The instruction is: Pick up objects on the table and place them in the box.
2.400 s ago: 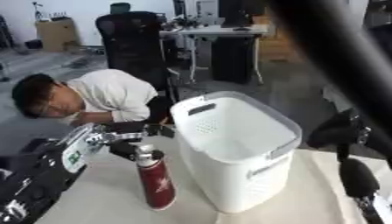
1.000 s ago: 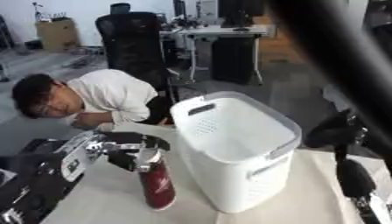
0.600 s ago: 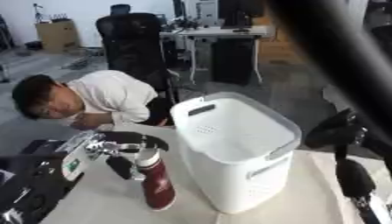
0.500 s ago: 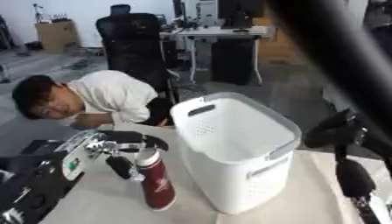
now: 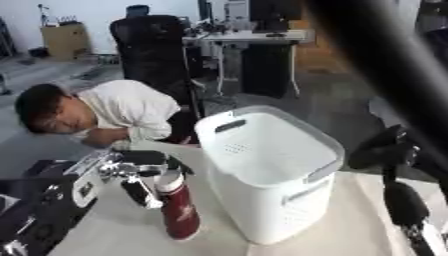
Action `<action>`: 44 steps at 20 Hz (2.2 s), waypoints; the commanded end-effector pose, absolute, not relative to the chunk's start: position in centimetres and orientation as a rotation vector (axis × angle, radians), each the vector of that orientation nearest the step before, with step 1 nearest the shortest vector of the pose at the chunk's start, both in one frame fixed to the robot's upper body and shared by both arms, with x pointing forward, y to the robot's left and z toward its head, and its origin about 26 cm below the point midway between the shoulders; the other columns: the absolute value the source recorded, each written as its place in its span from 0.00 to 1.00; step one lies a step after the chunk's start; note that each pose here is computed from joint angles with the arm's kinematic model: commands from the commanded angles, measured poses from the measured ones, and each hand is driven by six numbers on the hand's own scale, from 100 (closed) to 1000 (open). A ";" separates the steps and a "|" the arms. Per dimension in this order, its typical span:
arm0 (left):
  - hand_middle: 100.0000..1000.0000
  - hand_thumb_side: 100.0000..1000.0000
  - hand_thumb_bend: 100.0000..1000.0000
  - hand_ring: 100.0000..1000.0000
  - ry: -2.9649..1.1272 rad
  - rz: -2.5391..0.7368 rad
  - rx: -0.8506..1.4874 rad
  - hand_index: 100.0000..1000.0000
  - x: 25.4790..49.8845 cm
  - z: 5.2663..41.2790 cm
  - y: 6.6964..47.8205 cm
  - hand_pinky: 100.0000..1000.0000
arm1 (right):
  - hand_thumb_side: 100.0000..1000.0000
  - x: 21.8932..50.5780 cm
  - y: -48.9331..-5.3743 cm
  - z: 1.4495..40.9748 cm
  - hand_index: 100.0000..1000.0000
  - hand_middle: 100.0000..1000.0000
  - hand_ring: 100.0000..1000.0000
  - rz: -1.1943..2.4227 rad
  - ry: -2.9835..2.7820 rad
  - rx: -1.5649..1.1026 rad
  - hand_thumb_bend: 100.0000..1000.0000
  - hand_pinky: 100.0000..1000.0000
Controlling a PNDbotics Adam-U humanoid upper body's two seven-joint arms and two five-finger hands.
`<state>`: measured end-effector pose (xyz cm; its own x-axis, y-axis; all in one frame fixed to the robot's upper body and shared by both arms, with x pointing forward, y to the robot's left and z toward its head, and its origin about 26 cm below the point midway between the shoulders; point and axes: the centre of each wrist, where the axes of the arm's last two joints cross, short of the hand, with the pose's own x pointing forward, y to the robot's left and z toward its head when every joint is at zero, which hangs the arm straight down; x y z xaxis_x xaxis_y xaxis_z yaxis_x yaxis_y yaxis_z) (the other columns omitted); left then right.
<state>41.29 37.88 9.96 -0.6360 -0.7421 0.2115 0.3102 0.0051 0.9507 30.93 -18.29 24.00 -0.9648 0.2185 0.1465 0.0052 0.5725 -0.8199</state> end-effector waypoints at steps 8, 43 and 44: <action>0.00 0.20 0.00 0.00 -1.672 -1.569 0.477 0.10 40.8 7.2 39.4 0.00 | 0.92 30.8 -18.2 24.9 0.66 0.55 0.56 1.338 -2.611 -0.200 0.00 0.23; 0.00 0.00 0.00 0.00 -1.808 -1.449 0.489 0.03 44.8 30.6 39.1 0.00 | 0.94 30.7 -18.0 24.5 0.66 0.55 0.56 1.345 -2.601 -0.165 0.00 0.23; 0.00 0.00 0.00 0.00 -1.826 -1.445 0.502 0.02 45.0 30.6 39.1 0.00 | 0.91 30.7 -17.8 24.5 0.66 0.55 0.56 1.343 -2.606 -0.157 0.00 0.23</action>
<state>45.15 38.59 28.93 -0.6384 -0.6889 0.3433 0.1909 0.2904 0.9377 30.89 -18.10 23.91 -0.9675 0.2027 0.1510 -0.0077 0.5734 -0.8192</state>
